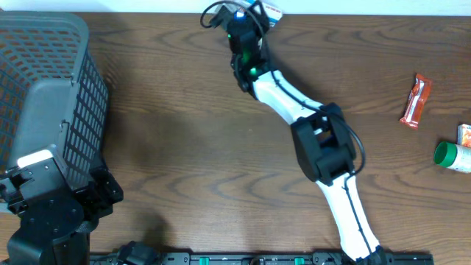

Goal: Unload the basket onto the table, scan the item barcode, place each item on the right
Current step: 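Hold the Panadol box end against the white scanner face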

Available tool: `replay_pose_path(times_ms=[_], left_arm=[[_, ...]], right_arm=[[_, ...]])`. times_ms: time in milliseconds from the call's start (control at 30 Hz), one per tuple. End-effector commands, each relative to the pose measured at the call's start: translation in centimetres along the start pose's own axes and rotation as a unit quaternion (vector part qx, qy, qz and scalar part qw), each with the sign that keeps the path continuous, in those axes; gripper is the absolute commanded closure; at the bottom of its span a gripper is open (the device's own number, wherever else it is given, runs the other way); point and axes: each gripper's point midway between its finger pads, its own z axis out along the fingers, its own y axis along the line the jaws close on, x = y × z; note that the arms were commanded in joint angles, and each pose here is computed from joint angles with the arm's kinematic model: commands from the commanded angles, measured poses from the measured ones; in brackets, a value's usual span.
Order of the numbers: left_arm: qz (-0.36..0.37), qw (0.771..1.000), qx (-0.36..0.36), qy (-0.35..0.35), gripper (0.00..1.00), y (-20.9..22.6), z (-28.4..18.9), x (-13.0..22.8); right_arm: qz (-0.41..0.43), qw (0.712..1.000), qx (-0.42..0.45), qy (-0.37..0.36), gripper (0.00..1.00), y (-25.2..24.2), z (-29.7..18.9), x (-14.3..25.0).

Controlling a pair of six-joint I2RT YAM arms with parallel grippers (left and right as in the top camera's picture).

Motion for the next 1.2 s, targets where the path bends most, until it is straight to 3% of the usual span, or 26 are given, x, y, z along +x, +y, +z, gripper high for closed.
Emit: replay_pose_path(times_ms=[0,200,367,800,1167], left_arm=[[-0.008,1.000,-0.003,-0.007,0.09,0.3,-0.2,-0.4],[-0.008,1.000,-0.003,-0.007,0.09,0.3,-0.2,-0.4],[-0.008,1.000,-0.003,-0.007,0.09,0.3,-0.2,-0.4],[-0.008,1.000,-0.003,-0.007,0.09,0.3,-0.2,-0.4],[-0.008,1.000,-0.003,-0.007,0.08,0.3,-0.2,-0.4]], right_arm=[[0.007,0.999,0.008,-0.035,0.61,-1.0,-0.3,-3.0],[-0.010,0.998,-0.006,-0.063,0.63,-0.1,-0.6,-4.5],[-0.090,0.994,-0.008,-0.056,0.63,1.6,-0.2,-3.7],[-0.165,0.984,-0.045,-0.044,0.63,4.3,-0.3,-2.5],[-0.142,0.989,-0.030,-0.014,0.66,3.9,-1.7,-3.0]])
